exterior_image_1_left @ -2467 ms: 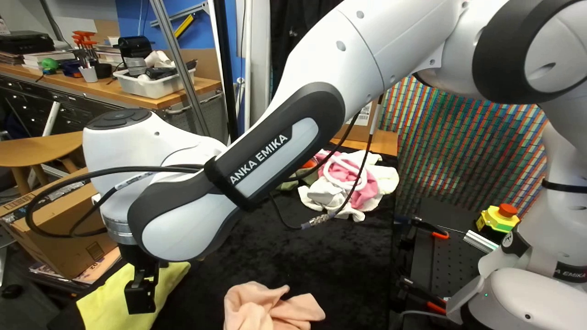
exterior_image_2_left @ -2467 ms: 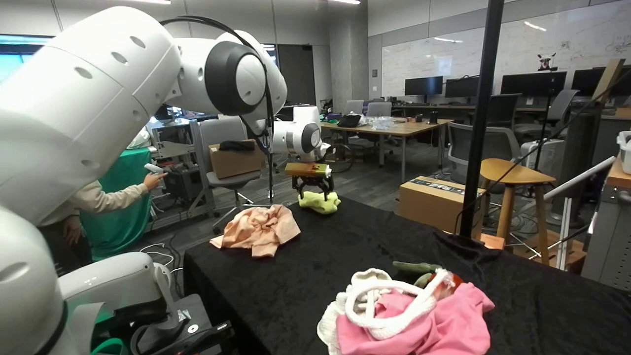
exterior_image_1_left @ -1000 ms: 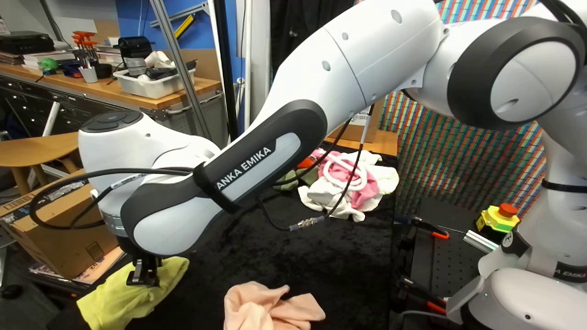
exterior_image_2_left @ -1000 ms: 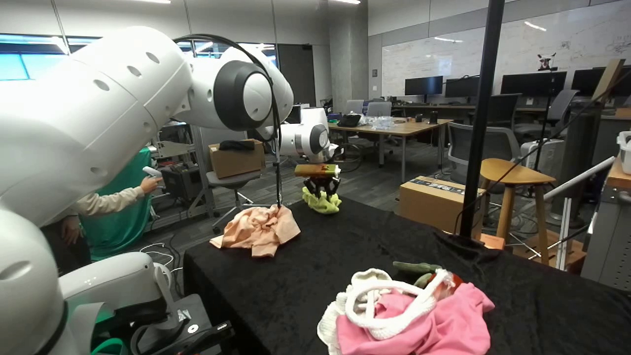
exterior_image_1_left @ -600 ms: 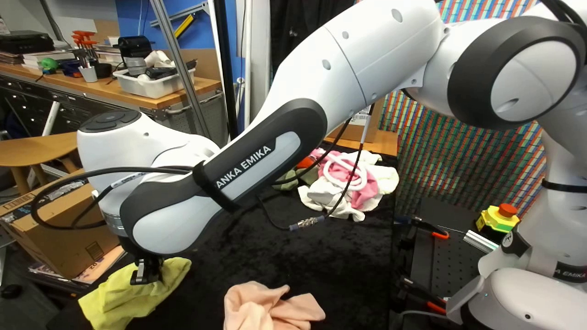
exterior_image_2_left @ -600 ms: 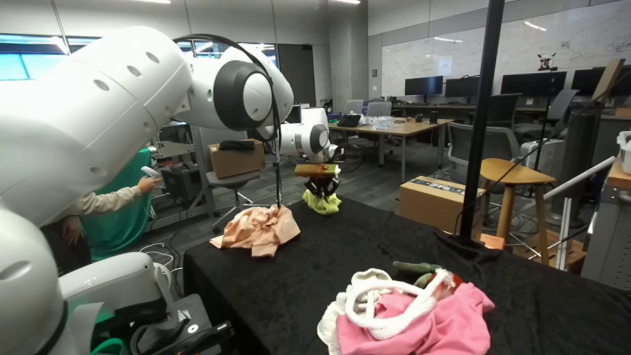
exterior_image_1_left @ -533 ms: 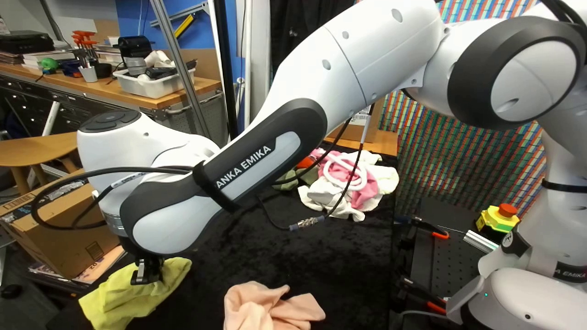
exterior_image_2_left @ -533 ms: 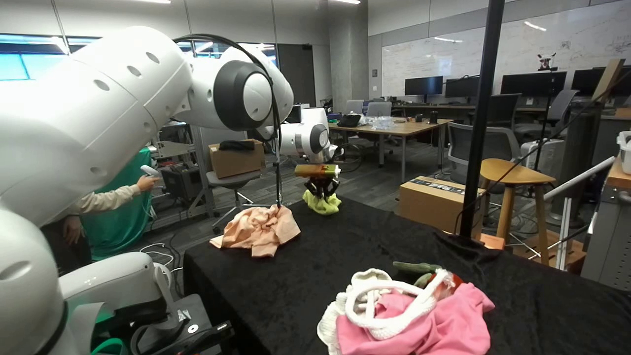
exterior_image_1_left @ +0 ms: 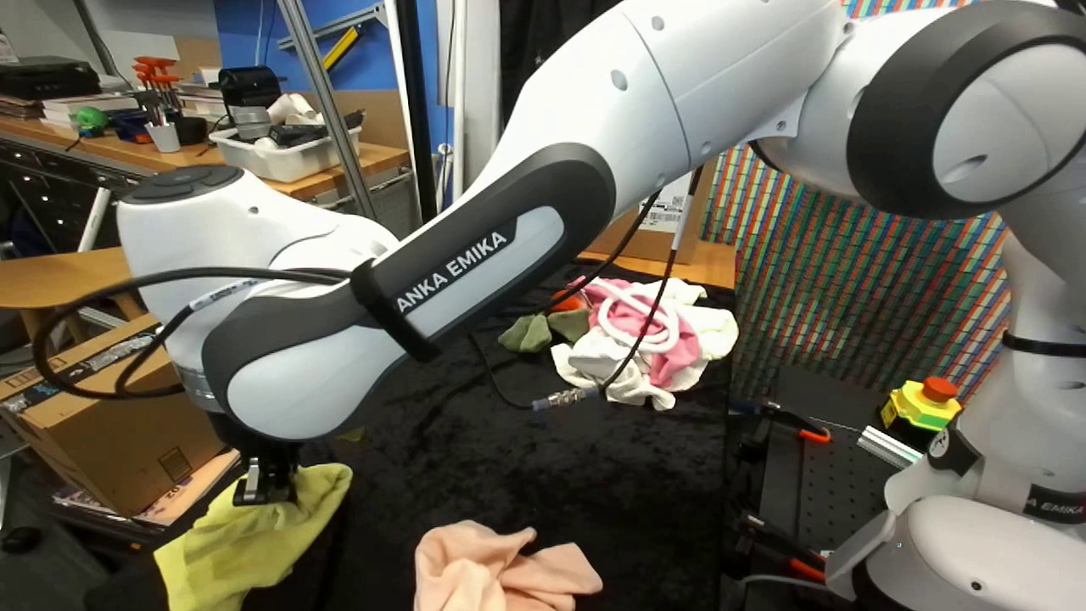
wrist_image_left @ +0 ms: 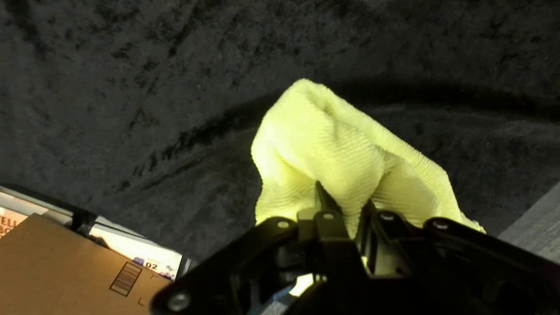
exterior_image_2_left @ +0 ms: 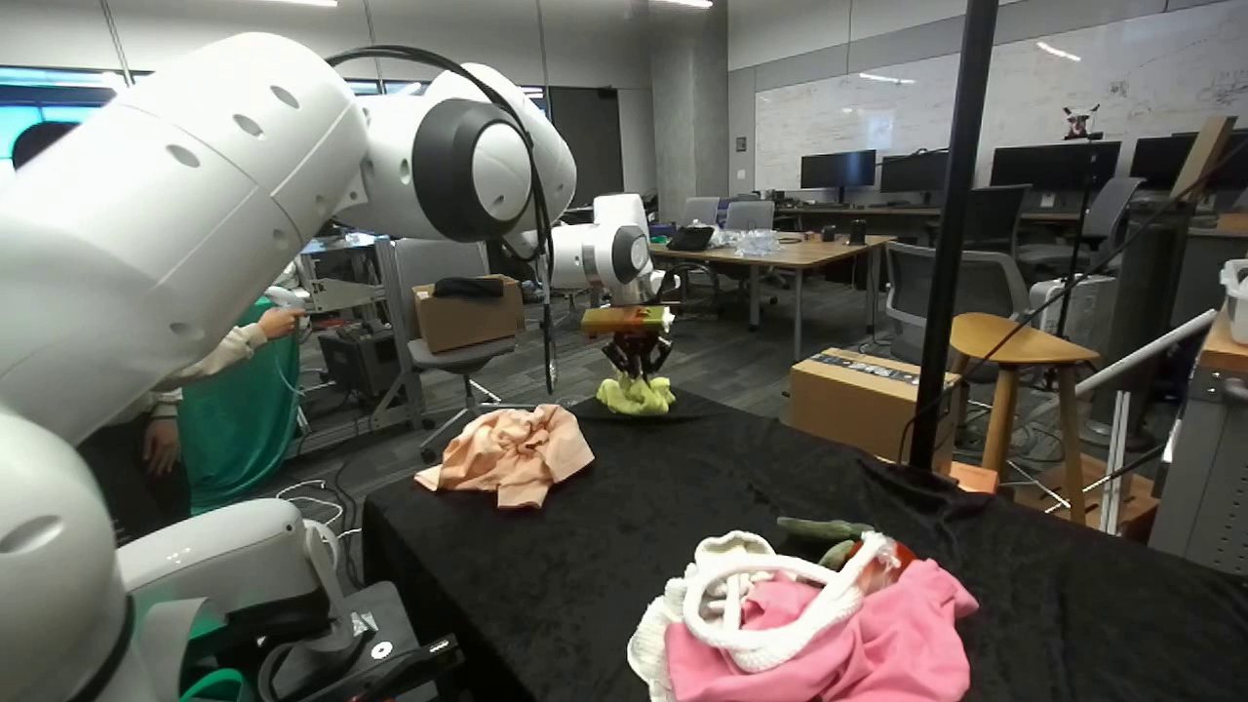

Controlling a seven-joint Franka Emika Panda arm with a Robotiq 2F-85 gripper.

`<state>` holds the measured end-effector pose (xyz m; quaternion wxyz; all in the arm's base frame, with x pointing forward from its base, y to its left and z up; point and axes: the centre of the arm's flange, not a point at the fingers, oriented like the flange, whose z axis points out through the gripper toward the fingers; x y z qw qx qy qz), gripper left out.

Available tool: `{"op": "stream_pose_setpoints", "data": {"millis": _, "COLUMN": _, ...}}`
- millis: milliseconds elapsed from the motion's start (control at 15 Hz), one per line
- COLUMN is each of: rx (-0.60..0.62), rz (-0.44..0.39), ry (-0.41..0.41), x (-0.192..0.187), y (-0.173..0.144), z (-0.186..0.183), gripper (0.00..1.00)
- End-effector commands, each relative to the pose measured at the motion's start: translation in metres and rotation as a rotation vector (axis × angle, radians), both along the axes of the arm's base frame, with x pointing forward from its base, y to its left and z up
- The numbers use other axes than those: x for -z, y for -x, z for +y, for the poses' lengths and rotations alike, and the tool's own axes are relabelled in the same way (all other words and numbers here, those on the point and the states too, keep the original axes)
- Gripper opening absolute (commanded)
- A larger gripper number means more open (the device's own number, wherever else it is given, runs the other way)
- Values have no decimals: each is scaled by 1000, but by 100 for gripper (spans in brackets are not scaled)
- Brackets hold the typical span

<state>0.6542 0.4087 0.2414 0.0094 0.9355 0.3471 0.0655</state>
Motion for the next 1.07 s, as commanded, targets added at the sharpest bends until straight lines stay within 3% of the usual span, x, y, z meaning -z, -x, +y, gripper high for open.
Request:
{"op": "stream_pose_setpoints", "data": {"millis": 0, "rx": 25, "rz": -67, "ry": 32, "x": -51, "y": 6, "z": -9, "gripper": 5}}
{"op": "stream_pose_setpoints", "data": {"millis": 533, "rx": 175, "rz": -182, "ry": 51, "x": -121, "y": 4, "z": -78, "gripper": 5}}
{"op": "stream_pose_setpoints", "data": {"millis": 1000, "rx": 424, "rz": -239, "ry": 71, "x": -154, "y": 26, "z": -207, "gripper": 5}}
